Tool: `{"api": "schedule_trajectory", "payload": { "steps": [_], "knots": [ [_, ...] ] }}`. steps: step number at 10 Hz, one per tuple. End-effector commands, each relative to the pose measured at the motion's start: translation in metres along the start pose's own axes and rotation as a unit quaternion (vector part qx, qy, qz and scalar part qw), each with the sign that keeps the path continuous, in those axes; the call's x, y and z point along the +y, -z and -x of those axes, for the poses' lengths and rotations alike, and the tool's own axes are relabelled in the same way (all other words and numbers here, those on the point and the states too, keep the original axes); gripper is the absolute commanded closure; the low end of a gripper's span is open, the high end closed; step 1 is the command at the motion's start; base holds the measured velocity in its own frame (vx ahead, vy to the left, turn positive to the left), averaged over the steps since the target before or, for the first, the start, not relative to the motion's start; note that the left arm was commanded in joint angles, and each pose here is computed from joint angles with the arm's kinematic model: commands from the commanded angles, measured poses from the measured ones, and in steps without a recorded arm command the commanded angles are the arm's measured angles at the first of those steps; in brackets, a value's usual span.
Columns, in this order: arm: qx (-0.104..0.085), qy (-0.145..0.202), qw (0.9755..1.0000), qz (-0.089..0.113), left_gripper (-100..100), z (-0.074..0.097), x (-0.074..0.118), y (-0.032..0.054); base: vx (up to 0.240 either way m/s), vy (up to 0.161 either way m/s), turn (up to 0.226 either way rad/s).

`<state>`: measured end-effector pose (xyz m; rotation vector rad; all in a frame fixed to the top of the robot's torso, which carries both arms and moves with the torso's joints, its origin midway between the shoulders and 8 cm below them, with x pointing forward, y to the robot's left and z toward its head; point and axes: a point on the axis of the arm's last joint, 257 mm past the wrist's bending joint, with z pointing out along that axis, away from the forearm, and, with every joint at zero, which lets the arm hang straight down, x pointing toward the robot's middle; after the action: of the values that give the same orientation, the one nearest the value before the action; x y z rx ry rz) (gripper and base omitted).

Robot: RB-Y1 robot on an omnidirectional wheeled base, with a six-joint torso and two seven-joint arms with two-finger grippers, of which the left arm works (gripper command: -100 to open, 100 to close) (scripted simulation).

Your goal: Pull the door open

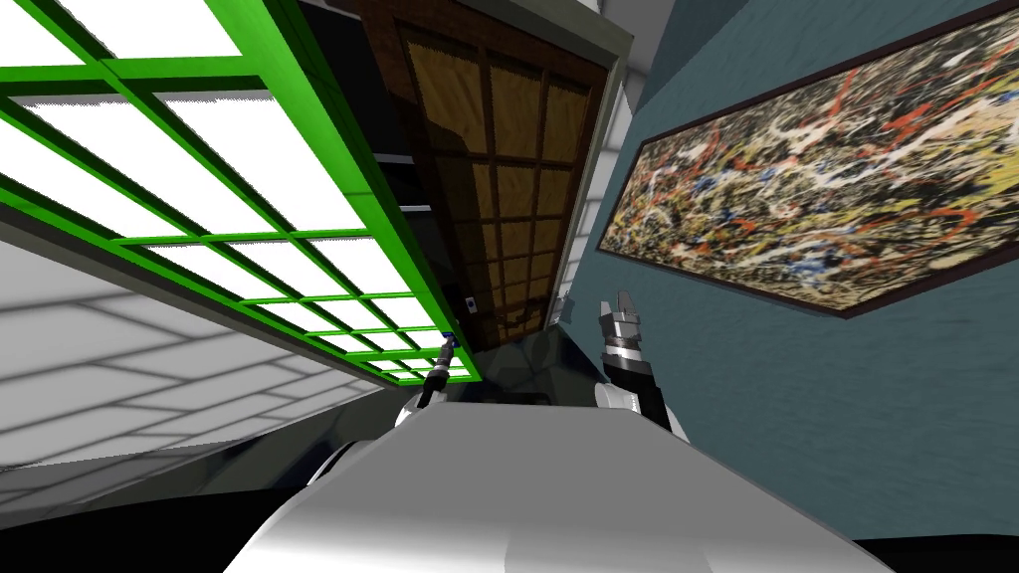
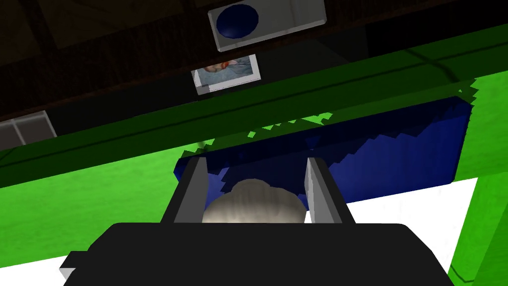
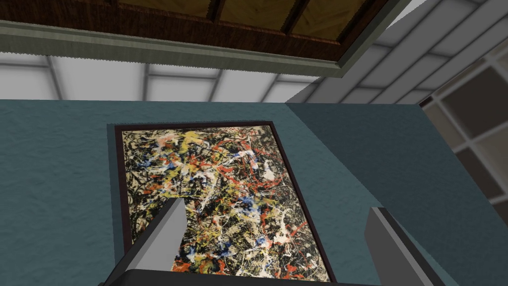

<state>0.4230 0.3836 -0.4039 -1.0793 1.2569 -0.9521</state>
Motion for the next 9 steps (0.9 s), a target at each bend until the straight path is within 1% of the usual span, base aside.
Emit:
{"api": "schedule_trajectory", "payload": {
  "steps": [1, 2, 3, 4, 5, 7, 8, 9],
  "knots": [
    [-0.010, 0.026, 0.9996, -0.004, 100, 0.0112, -0.0024, -0.0021, -0.051, 0.013, -0.060],
    [-0.010, 0.031, 0.9995, -0.004, 100, 0.0112, -0.0024, -0.0021, -0.040, 0.013, -0.033],
    [-0.012, 0.054, 0.9985, -0.004, 100, 0.0114, -0.0027, -0.0029, -0.035, 0.019, -0.057],
    [-0.012, 0.056, 0.9983, -0.005, 100, 0.0114, -0.0027, -0.0029, -0.027, 0.015, -0.028],
    [-0.015, 0.079, 0.9968, -0.005, 100, 0.0116, -0.0030, -0.0038, -0.044, 0.014, -0.067],
    [-0.015, 0.081, 0.9966, -0.005, 100, 0.0116, -0.0030, -0.0038, -0.024, 0.009, -0.019],
    [-0.017, 0.106, 0.9942, -0.005, 100, 0.0118, -0.0032, -0.0046, -0.022, 0.017, -0.045],
    [-0.017, 0.106, 0.9942, -0.005, 100, 0.0118, -0.0032, -0.0046, -0.023, 0.018, -0.047]
  ]
}}
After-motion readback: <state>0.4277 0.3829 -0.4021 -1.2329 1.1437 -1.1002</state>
